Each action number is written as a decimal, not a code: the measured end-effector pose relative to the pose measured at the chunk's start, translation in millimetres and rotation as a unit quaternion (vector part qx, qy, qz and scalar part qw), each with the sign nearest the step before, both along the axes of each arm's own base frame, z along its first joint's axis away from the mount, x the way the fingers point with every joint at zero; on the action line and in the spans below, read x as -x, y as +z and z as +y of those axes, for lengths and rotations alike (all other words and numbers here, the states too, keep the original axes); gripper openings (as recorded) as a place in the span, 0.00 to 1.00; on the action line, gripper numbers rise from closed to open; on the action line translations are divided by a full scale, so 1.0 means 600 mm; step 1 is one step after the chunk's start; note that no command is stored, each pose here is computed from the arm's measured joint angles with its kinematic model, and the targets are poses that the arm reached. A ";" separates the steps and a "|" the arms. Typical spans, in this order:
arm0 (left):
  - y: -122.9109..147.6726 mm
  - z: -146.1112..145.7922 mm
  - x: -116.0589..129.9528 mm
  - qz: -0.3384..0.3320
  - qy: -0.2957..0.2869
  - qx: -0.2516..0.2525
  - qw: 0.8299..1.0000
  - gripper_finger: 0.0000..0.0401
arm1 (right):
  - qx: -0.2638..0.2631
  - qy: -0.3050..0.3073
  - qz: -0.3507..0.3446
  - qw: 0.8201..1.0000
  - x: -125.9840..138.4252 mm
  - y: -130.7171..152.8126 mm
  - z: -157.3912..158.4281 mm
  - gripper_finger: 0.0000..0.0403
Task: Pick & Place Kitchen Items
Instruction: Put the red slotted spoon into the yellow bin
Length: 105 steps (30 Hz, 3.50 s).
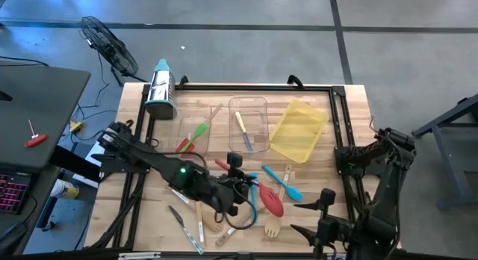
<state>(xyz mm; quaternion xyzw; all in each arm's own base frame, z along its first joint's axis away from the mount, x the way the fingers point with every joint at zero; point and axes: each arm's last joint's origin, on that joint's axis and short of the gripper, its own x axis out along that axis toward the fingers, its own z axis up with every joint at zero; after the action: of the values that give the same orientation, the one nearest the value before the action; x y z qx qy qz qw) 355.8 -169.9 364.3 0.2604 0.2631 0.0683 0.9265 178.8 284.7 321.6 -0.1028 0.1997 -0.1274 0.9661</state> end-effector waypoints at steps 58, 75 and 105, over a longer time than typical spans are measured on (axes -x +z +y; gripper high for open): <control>0.079 0.058 -0.005 -0.257 -0.320 0.181 0.894 0.12 | 0.066 -0.015 -0.001 0.998 -0.210 0.034 -0.105 0.56; 0.077 0.056 -0.004 -0.250 -0.331 0.181 0.891 0.12 | 0.077 -0.003 0.017 0.997 -0.193 0.028 -0.093 0.13; 0.100 0.078 0.022 -0.254 -0.218 0.158 0.929 0.64 | 0.070 -0.052 -0.004 0.996 -0.094 0.005 -0.044 0.13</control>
<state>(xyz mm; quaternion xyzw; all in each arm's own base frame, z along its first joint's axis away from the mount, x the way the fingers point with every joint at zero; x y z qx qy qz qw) 342.6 -123.1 424.0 0.1353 -0.0369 -0.1144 0.9835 235.1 258.1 324.5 -0.1591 0.1917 -0.1918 0.9493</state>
